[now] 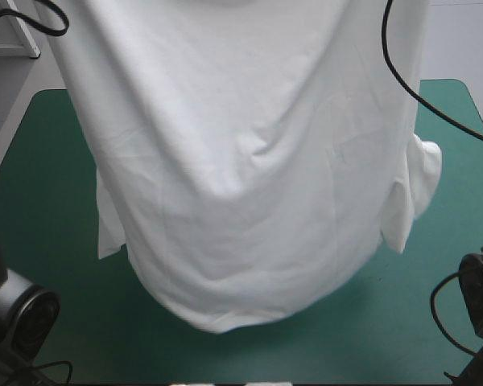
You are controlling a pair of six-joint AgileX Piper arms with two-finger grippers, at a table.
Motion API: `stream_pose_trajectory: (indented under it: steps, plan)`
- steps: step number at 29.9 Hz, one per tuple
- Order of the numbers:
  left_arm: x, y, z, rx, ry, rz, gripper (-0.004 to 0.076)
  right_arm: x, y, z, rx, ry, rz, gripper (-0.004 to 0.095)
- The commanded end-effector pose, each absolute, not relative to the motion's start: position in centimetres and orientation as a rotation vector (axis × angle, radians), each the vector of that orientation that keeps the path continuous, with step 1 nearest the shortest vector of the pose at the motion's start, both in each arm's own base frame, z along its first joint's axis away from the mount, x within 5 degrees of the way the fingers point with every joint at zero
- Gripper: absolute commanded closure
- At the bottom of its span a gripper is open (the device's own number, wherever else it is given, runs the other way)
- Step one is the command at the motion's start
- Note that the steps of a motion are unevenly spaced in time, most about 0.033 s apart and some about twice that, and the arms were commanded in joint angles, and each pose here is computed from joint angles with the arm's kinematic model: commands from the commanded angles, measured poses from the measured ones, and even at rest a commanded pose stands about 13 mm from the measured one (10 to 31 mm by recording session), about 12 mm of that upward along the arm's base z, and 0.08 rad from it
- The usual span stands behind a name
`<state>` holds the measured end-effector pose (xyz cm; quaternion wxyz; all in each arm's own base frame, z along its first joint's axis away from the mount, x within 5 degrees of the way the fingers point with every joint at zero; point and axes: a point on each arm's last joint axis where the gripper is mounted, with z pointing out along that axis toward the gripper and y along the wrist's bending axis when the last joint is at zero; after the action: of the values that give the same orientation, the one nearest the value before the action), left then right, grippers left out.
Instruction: Fold the cloth
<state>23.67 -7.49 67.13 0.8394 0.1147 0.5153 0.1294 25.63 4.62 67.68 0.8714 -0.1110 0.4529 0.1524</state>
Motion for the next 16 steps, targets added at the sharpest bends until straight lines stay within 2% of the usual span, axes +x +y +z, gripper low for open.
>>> stream_pose_trajectory:
  steps: [1, 4, 8, 13, 16]
  plan:
    - [25.7, -6.9, 67.4, 0.207, 0.959, 0.180, 0.0701, 25.5, 4.1, 68.6, -0.157, 0.801, 0.355, 0.0925]
    - [29.0, -6.2, 66.5, 0.178, 0.892, 0.105, 0.0701, 27.2, 3.9, 68.2, -0.107, 0.732, 0.380, 0.0925]
    - [29.1, -4.7, 66.8, 0.161, 0.849, 0.118, 0.0701, 27.5, 3.6, 68.2, -0.096, 0.693, 0.360, 0.0925]
    - [29.5, -3.9, 66.5, 0.181, 0.887, 0.200, 0.0701, 29.0, 3.2, 67.0, -0.163, 0.822, 0.355, 0.0925]
    - [31.3, -4.2, 65.3, 0.204, 0.956, 0.197, 0.0701, 31.2, 3.1, 65.1, -0.218, 0.992, 0.357, 0.0925]
